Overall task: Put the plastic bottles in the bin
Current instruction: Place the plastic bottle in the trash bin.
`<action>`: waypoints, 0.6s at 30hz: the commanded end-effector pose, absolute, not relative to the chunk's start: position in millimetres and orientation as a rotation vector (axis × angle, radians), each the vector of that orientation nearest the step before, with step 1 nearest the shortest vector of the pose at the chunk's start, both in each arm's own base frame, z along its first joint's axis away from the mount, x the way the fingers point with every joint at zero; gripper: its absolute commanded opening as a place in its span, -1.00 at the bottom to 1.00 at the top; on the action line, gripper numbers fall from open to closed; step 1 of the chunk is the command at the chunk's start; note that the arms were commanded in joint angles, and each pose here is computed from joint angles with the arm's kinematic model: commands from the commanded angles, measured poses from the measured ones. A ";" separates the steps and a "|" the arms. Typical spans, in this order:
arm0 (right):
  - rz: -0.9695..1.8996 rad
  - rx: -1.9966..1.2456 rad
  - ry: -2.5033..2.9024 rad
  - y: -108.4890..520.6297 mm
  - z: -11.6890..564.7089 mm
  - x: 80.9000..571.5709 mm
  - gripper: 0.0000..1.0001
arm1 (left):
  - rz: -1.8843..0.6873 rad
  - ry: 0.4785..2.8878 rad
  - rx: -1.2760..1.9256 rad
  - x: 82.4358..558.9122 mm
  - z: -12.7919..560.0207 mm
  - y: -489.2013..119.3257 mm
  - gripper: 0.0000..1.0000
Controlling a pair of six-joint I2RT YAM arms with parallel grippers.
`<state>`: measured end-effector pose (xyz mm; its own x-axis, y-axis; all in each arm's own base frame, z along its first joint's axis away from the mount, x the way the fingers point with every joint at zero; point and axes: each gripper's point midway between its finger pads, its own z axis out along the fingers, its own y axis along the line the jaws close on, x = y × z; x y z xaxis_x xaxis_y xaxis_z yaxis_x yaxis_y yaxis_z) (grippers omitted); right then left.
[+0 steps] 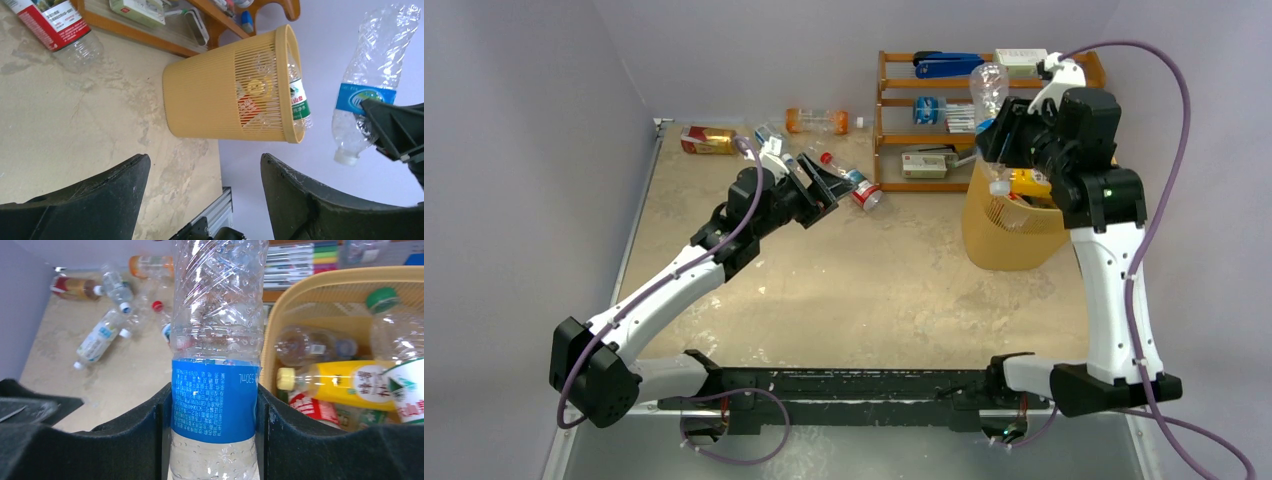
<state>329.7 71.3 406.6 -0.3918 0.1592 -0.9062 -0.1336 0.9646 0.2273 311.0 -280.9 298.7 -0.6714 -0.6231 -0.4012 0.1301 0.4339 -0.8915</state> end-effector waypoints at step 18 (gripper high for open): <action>0.057 0.159 2.130 -3.2 374.0 348.8 0.54 | -1.337 1.913 -0.349 290.6 309.3 -255.1 0.66</action>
<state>355.5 9.5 359.6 -0.5520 0.1414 -0.8218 0.0455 0.9891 0.1397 295.6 -257.9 294.5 -0.6846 -0.6155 -0.3904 0.1239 0.4296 -0.8945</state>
